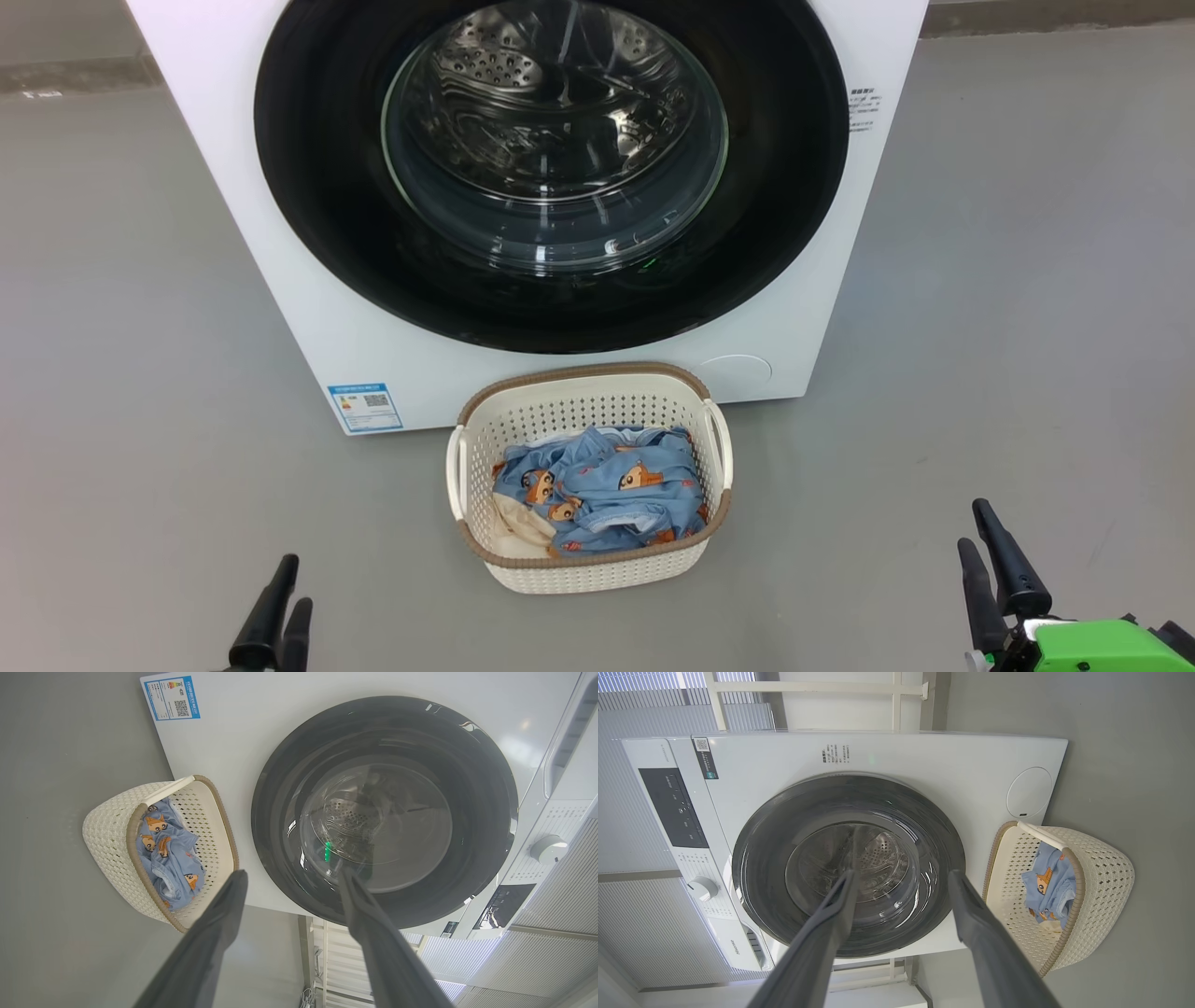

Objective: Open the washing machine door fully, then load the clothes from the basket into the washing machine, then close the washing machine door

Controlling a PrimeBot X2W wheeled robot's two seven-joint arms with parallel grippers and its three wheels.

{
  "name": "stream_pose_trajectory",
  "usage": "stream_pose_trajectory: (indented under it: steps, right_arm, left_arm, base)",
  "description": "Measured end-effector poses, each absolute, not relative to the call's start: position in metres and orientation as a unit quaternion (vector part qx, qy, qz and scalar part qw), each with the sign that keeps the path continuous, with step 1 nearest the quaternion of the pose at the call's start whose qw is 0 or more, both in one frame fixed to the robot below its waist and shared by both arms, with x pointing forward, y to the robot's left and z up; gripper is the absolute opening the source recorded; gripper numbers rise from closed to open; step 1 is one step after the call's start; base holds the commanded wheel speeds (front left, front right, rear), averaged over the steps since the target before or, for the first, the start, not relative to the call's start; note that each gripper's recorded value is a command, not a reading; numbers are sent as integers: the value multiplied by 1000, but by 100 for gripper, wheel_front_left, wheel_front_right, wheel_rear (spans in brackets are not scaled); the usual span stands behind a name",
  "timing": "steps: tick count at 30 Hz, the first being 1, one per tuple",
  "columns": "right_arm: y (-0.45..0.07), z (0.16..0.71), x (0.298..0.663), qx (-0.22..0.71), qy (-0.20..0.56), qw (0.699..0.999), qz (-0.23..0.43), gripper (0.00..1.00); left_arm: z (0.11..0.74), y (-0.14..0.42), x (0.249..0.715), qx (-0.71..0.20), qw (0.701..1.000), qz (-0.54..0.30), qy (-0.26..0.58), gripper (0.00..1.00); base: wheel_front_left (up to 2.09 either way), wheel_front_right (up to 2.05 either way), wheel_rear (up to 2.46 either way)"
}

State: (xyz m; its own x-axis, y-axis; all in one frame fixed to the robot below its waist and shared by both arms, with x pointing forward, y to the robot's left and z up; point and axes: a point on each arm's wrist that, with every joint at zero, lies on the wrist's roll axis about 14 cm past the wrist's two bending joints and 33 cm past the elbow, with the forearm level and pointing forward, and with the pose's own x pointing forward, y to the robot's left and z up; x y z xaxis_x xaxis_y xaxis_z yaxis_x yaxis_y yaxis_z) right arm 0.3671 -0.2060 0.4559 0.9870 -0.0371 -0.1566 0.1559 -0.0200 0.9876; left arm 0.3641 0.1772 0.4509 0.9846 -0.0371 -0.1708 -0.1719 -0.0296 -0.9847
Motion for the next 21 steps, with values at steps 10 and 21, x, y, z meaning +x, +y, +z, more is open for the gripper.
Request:
stream_pose_trajectory:
  steps: [10, 21]
  right_arm:
    - [-208, 463, 370, 694, 33, 716, -66, 100]
    - [-209, 467, 373, 654, 33, 753, -60, 100]
  left_arm:
    - [456, 175, 367, -705, 705, 44, 66, 100]
    - [463, 177, 370, -672, 737, 36, 60, 100]
  base:
    - [0, 0, 0]
    - [0, 0, 0]
